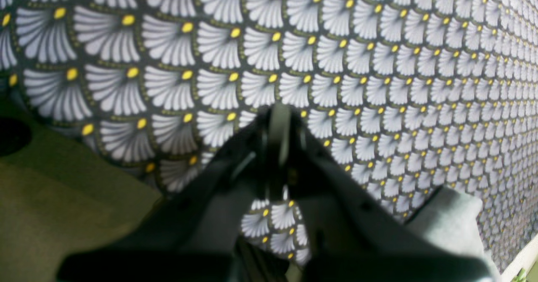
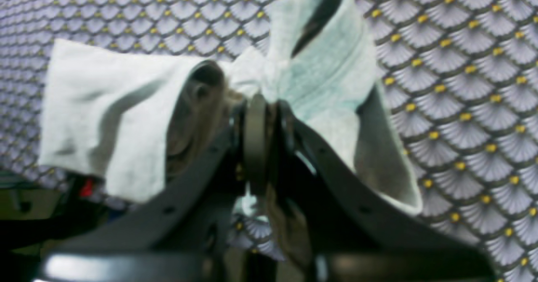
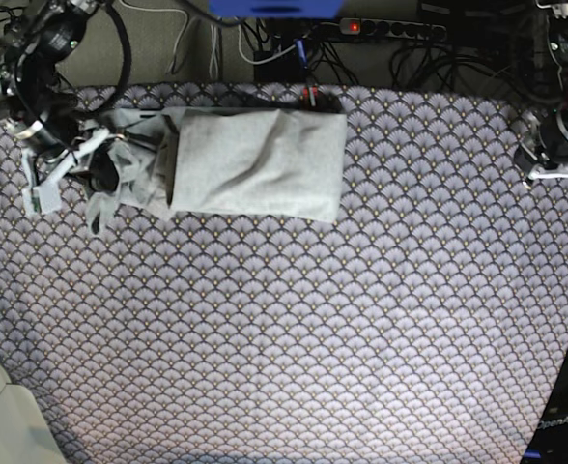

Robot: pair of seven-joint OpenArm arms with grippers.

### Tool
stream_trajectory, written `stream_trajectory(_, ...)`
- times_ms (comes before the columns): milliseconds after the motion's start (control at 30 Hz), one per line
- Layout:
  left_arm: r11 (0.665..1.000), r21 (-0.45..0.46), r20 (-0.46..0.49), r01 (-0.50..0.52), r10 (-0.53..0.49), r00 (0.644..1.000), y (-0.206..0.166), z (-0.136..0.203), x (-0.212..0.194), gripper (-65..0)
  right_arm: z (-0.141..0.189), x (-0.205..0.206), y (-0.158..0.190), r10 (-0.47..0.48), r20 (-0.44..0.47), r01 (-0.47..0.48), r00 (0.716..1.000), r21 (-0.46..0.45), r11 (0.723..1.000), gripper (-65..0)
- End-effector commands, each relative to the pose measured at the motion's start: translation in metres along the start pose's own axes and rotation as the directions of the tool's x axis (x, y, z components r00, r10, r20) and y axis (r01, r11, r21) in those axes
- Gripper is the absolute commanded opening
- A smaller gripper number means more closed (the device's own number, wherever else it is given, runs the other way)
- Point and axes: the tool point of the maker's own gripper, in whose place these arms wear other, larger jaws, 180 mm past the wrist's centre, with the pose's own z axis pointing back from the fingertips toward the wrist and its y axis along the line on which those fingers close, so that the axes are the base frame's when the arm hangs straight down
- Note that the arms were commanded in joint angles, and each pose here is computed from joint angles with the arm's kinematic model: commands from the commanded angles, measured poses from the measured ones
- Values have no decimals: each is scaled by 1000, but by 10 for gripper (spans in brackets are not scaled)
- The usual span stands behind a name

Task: Fold the T-shirt properly
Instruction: 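Grasp the loose strip end with the right gripper and lift it, then fold the held end over the shirt bundle with the right gripper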

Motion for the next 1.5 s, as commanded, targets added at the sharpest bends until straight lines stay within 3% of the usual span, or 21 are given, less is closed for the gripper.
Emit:
stream_trajectory(0,1000,-17,28,24,-23,999,-7,6,12,-647,5,14,5,13,61,-14,998,24,1000,-650)
stream_trajectory(300,1000,-16,25,21,-21,999,-6,5,12,-647,14,36,36,-45,186,9,982,186,982,-650)
stream_trajectory(567,1000,-14,26,23,-23,999,-6,5,12,-647,20,46,52,-97,243,25,965,282,959,-650)
stream_trajectory(867,1000,-17,30,25,-25,999,-7,6,13,-647,13,44,105,-147,228,24,963,468,884,-650)
stream_trajectory(1100,1000,-13,31,25,-24,999,-6,7,13,-647,7,54,141,-163,247,-4,955,559,829,-650)
stream_trajectory(1367,1000,-12,30,25,-25,999,-5,7,13,-647,-20,37,180,-13,196,-99,980,551,828,-650)
stream_trajectory(1467,1000,-13,31,25,-24,999,-6,7,13,-647,-30,26,196,16,166,-110,986,572,813,-650)
